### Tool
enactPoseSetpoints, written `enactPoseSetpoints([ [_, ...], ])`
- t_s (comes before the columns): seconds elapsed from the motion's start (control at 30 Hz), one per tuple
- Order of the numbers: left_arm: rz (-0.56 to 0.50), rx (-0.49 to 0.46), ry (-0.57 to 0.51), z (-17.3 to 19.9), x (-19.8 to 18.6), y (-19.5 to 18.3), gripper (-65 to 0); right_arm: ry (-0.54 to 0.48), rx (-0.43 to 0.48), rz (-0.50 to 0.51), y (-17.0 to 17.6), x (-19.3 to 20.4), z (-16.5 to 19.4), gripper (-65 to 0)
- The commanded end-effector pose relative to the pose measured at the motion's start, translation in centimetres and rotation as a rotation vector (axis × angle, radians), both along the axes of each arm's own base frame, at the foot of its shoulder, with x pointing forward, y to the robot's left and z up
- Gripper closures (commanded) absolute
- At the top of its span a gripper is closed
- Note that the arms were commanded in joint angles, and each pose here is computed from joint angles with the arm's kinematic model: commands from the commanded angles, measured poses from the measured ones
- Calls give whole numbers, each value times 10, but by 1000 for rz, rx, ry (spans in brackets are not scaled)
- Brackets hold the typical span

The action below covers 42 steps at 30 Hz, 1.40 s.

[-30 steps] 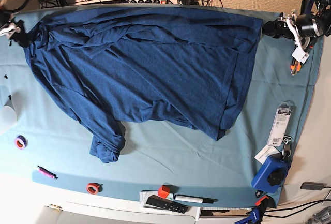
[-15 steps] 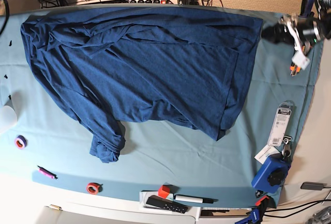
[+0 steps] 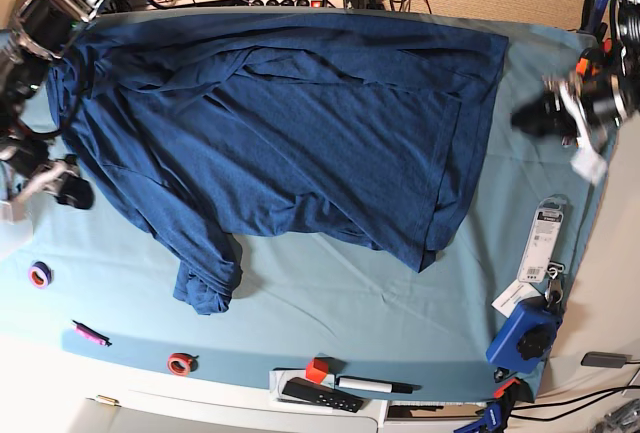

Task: Layout the t-shirt on the table in an organized manner, then fold the t-shirt properly
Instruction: 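Lay the shirt edge down and release it with both grippers, then reach both grippers to the shirt hem and grasp it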

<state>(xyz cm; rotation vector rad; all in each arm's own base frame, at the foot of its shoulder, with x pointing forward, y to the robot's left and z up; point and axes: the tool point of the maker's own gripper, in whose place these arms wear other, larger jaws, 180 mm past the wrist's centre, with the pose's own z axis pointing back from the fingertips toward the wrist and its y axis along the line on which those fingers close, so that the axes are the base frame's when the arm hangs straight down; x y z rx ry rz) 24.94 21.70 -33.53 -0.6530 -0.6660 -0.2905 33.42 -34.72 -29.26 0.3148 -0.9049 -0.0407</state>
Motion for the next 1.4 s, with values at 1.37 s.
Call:
enactPoseSetpoints([
  [1.37, -64, 307, -426, -3, 150, -166, -204, -156, -235, 11, 61, 94, 16, -322],
])
